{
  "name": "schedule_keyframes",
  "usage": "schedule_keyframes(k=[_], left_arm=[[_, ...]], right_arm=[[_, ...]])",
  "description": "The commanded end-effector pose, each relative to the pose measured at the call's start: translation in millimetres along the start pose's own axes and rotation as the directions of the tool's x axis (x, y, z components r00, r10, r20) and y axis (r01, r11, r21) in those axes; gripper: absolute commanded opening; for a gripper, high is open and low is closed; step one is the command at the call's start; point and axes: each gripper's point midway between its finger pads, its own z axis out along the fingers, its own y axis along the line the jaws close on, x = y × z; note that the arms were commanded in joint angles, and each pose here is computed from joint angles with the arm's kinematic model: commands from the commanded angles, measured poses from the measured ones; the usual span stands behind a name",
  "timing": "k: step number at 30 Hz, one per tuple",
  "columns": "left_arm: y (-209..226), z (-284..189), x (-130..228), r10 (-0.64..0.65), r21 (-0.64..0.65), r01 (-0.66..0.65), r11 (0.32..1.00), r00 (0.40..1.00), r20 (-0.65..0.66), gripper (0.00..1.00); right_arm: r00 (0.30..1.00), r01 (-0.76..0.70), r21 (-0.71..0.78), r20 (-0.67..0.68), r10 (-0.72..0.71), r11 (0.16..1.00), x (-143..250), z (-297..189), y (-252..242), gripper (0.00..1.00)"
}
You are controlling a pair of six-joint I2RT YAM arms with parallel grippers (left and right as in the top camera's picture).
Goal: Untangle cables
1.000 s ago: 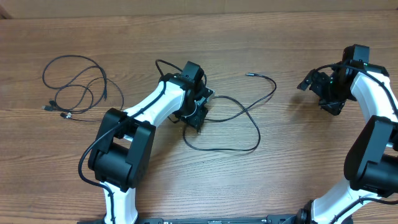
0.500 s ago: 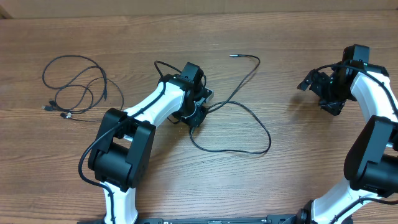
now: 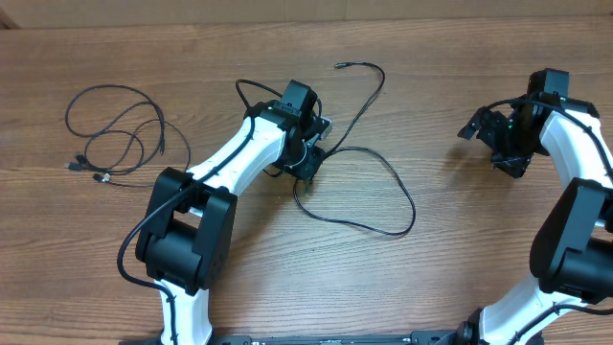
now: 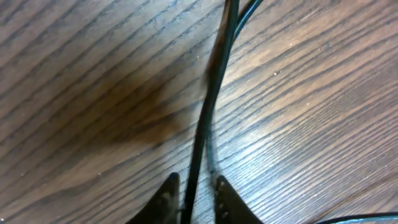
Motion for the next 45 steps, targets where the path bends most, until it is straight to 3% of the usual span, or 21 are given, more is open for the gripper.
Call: schedule_keyframes(k=[1,5,10,15,19,24,26,27,29,32,37,45], left_arm=[[-3.3,-3.0,-11.4,0.01,-0.002,-0.01,1.0,0.999,0.038,0.23],[-5.8,-3.5,-24.3,0.011,0.008,-0.011,1.0,0.996,0.09,0.22],[-18.9,-2.4,-35.5,0.048,0.013,-0.05,0.999,0.99,0.133,0.31],[-34.9,0.2,-40.6,0.093,-0.004,-0.094,0.996,0.984,0.153,0.33],[-33.2,1.3,-42.2,0.11,-0.054,-0.102,0.993,0.982,0.157,0.47],[-22.5,0.9,-45.6,0.114,-0.122,-0.094,0.988,0.979,0.168,0.56],[-16.1,-0.2,-47.4,0.113,-0.156,-0.086,0.984,0.978,0.173,0.52],[-14.1,-0.6,-48.3,0.113,-0.165,-0.084,0.983,0.978,0.176,0.39],[-13.6,-0.8,-48.5,0.112,-0.166,-0.083,0.983,0.978,0.177,0.32],[-13.0,0.6,-46.6,0.112,-0.167,-0.083,0.982,0.979,0.172,0.32],[-2.5,7.1,-38.0,0.111,-0.214,-0.077,0.974,0.982,0.153,0.44],[2.8,24.2,-24.5,0.11,-0.22,-0.075,0.972,0.983,0.149,0.42]], right_arm=[[0.999,0.018,-0.008,0.044,-0.017,1.0,-8.9,-12.3,4.9,1.0],[0.999,0.018,-0.008,0.044,-0.018,1.0,-8.9,-12.3,4.9,1.0],[0.999,0.018,-0.008,0.044,-0.017,1.0,-8.9,-12.3,4.9,1.0],[0.999,0.018,-0.008,0.044,-0.017,1.0,-8.9,-12.3,4.9,1.0],[0.999,0.018,-0.008,0.044,-0.017,1.0,-9.0,-12.3,4.9,1.0],[0.999,0.018,-0.009,0.044,-0.018,1.0,-9.0,-12.3,5.0,1.0],[0.999,0.018,-0.008,0.044,-0.017,1.0,-8.9,-12.3,4.9,1.0],[0.999,0.018,-0.009,0.044,-0.018,1.0,-9.0,-12.3,5.0,1.0],[0.999,0.018,-0.008,0.044,-0.017,1.0,-8.9,-12.3,4.9,1.0],[0.999,0.018,-0.008,0.044,-0.018,1.0,-8.9,-12.3,4.9,1.0],[0.999,0.018,-0.008,0.044,-0.018,1.0,-8.9,-12.3,4.9,1.0],[0.999,0.018,-0.008,0.044,-0.018,1.0,-8.9,-12.3,4.9,1.0]])
